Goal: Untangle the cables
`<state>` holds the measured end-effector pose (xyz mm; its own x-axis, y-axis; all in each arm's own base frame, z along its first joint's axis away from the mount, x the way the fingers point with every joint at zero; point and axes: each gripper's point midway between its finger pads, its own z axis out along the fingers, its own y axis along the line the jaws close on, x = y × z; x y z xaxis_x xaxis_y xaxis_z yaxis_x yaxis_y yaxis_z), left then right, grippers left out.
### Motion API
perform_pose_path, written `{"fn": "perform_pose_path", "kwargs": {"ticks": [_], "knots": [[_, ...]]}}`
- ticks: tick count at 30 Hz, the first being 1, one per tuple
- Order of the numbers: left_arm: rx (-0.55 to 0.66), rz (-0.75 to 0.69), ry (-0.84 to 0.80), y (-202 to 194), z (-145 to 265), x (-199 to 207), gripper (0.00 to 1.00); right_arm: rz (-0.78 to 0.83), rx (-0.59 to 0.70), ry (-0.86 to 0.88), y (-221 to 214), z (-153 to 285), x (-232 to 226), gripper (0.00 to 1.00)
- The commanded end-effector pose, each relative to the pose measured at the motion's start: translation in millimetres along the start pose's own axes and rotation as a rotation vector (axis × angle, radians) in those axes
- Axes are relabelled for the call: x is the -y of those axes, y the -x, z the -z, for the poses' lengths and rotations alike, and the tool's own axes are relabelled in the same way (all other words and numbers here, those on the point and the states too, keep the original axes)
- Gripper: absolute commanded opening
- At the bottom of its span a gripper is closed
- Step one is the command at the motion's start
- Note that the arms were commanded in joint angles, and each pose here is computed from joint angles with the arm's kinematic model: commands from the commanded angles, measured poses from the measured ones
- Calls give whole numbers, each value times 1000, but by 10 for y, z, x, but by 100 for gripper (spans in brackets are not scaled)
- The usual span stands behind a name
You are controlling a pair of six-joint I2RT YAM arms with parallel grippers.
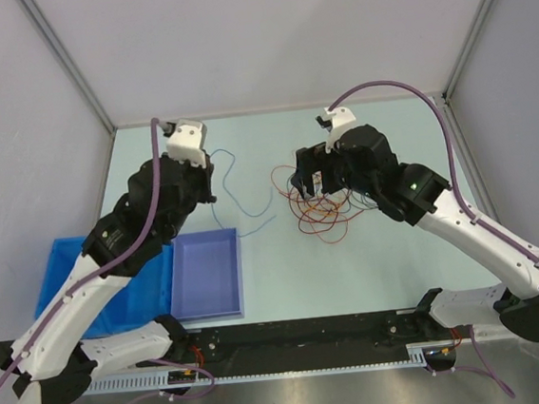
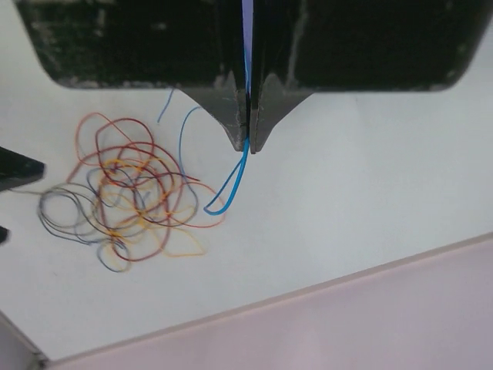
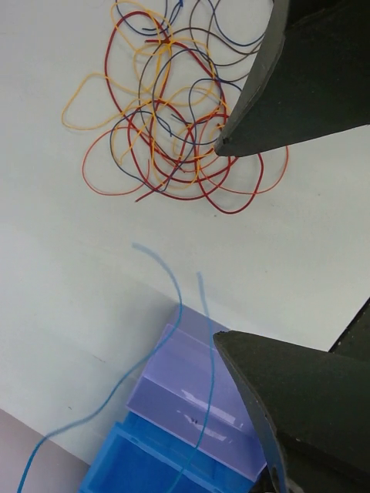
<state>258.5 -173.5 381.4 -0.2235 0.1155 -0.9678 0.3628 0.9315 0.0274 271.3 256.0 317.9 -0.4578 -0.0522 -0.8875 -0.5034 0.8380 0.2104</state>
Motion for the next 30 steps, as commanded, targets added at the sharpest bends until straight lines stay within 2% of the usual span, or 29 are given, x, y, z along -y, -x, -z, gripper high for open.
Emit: {"fn": "perform_pose_path", "kwargs": {"ticks": [1,9,20,25,30], "knots": [[52,89,252,96,254,-536,0,-65,71,-32,150,22,36,100],[108,134,550,186,766,-1316,0,-120,67,77,96,-69,-205,99],[32,140,1103,-71,1464,-2202,0,-110,22,187,-30,-159,-561,98],[5,155,1266,-168,1613,-2523,0,-121,-29,250,-154,-223,-737,98],[-30,270,1379,-311,1707,-2816,0,-134,-118,317,-377,-281,-947,97]]}}
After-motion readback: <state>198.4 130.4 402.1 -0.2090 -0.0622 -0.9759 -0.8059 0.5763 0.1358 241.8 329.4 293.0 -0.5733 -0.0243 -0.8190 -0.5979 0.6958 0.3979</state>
